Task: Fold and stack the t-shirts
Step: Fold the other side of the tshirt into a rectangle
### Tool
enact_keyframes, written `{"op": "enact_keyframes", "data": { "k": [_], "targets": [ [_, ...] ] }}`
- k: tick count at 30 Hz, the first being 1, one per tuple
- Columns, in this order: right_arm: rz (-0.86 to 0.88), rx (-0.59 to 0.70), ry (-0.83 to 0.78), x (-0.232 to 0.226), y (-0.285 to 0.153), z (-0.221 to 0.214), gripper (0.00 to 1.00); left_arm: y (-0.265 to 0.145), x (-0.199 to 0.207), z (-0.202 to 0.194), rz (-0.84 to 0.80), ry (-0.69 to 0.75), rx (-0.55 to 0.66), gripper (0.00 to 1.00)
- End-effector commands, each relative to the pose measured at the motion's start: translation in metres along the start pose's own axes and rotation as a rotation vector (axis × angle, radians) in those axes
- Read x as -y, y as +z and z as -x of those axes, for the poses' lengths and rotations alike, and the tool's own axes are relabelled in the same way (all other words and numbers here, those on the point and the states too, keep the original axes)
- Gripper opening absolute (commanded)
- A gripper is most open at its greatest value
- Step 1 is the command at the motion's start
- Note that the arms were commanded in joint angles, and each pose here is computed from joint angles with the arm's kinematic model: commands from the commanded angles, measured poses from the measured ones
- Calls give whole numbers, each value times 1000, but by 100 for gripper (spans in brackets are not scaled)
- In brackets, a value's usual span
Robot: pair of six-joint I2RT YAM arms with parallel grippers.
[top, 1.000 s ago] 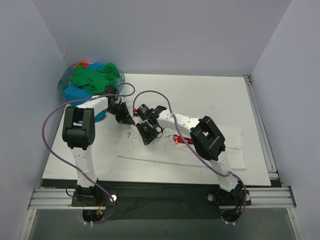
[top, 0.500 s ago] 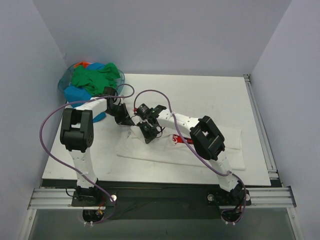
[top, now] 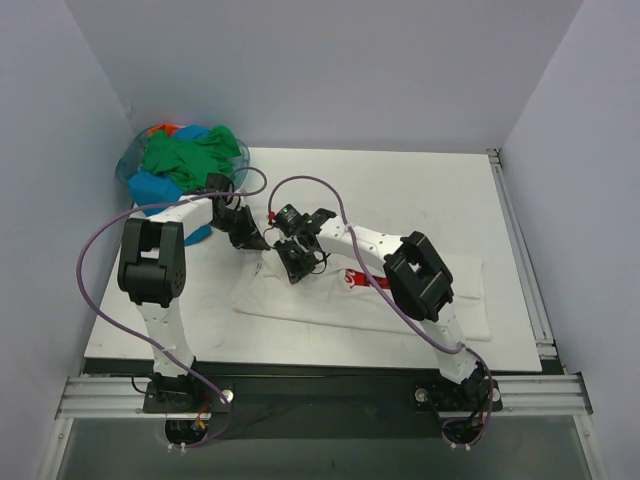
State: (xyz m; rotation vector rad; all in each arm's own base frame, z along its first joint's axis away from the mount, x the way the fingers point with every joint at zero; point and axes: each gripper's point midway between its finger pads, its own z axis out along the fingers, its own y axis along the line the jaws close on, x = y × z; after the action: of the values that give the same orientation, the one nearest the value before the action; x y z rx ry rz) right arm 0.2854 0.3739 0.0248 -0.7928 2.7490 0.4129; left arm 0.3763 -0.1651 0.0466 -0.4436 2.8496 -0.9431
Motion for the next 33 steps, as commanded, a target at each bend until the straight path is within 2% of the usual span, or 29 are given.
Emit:
{"op": "enact_keyframes", "data": {
  "k": [1, 6, 12, 19, 33],
  "targets": [
    [23, 68, -27, -17, -17, 19, 19, -6, 11, 19, -28, 32, 59, 0],
    [9, 62, -39, -22, -8, 15, 29, 1, 13, 30, -28, 41, 57, 0],
    [-67, 46, -26, -6, 3, 7, 33, 1, 13, 32, -23, 58, 45, 0],
    [-141, 58, -21, 9, 3, 7, 36, 3, 11, 27, -33, 60, 26, 0],
    [-121, 11, -18, 8, 4, -8, 36, 3, 10, 27, -38, 59, 18, 0]
  ]
}}
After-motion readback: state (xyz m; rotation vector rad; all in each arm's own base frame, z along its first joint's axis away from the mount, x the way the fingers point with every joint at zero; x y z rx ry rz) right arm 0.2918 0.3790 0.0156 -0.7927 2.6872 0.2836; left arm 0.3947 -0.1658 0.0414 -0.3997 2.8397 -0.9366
